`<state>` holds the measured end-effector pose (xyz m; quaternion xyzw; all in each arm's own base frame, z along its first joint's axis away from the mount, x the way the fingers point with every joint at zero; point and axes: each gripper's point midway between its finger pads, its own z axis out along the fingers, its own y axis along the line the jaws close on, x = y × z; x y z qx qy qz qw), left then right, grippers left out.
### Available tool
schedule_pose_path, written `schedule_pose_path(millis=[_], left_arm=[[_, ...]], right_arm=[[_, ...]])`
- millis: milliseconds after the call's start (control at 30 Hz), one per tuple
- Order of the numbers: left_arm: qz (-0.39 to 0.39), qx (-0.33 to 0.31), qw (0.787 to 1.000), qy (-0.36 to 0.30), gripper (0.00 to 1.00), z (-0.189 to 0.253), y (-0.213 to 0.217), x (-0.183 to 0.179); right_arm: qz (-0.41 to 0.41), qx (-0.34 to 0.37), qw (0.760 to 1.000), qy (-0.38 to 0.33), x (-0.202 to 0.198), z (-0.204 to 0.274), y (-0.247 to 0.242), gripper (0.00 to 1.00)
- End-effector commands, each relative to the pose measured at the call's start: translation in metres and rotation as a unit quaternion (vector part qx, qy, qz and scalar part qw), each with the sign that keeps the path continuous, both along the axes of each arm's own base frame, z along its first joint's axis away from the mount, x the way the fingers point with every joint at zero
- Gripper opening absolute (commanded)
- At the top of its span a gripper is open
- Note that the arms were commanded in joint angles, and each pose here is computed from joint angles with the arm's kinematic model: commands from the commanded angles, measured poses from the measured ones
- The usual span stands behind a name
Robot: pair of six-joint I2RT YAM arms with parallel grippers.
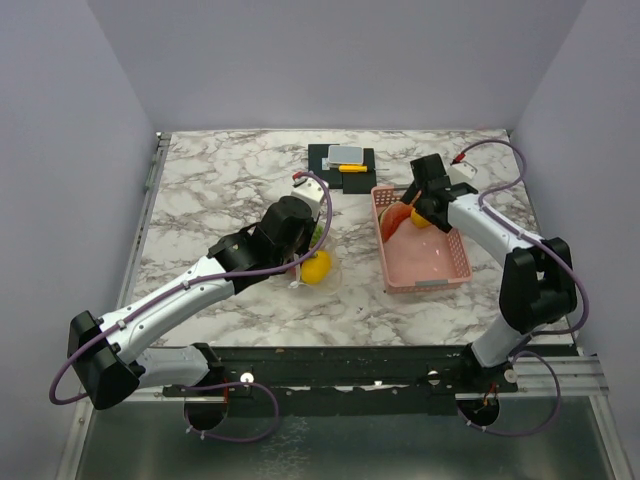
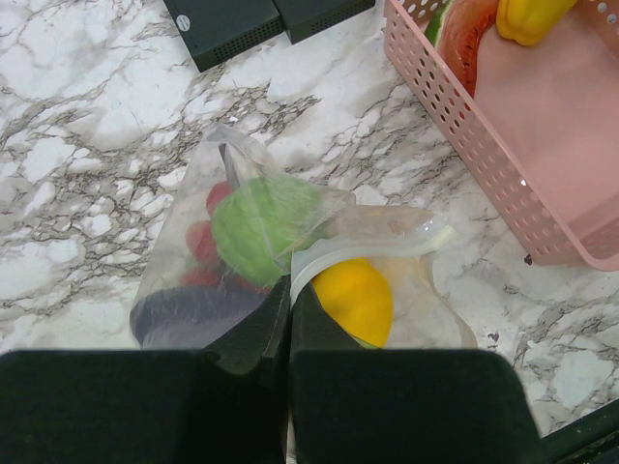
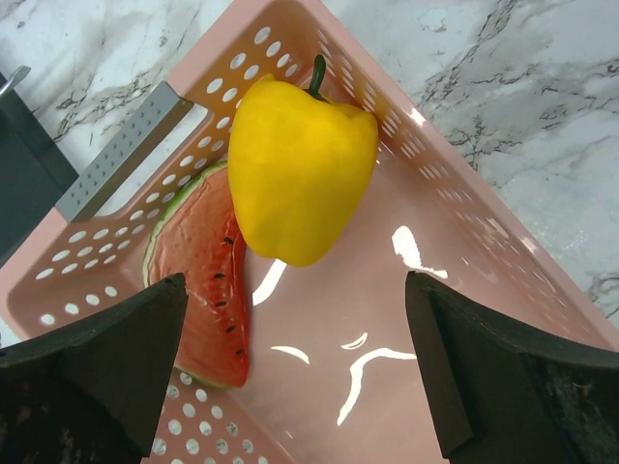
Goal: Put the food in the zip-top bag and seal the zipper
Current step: Pick up the fake vegetable from the bin.
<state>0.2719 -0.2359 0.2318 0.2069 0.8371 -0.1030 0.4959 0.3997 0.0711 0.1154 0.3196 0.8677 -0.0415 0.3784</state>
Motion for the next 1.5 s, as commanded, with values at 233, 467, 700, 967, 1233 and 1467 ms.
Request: schedule_pose_path(millis=[233, 467, 700, 967, 1233, 1467], left_arm=[[0.009, -0.011, 1.0, -0.012, 0.0, 0.005, 0.001, 0.004], [0.007, -0.012, 1.0, -0.014, 0.0, 0.007, 0.002, 0.003], [0.008, -0.017, 1.0, -0.015, 0.0, 0.01, 0.003, 0.003], [0.007, -0.019, 1.0, -0.015, 0.0, 0.011, 0.003, 0.003], [0.008, -0.018, 1.0, -0.014, 0.0, 0.009, 0.003, 0.003], [0.009, -0.017, 1.0, -0.013, 0.0, 0.008, 0.003, 0.004]], right_arm=[[-0.061, 0.013, 0.998, 0.004, 0.028, -0.015, -0.014, 1.0], [-0.071, 0.015, 0.997, 0.017, 0.036, -0.032, -0.015, 1.0], [-0.082, 0.007, 0.996, 0.025, 0.041, -0.048, -0.017, 1.0], [-0.105, -0.013, 0.994, 0.027, 0.04, -0.054, -0.032, 0.92], [-0.107, -0.018, 0.994, 0.021, 0.043, -0.054, -0.038, 0.67], [-0.088, -0.008, 0.996, -0.005, 0.038, -0.04, -0.036, 0.25]])
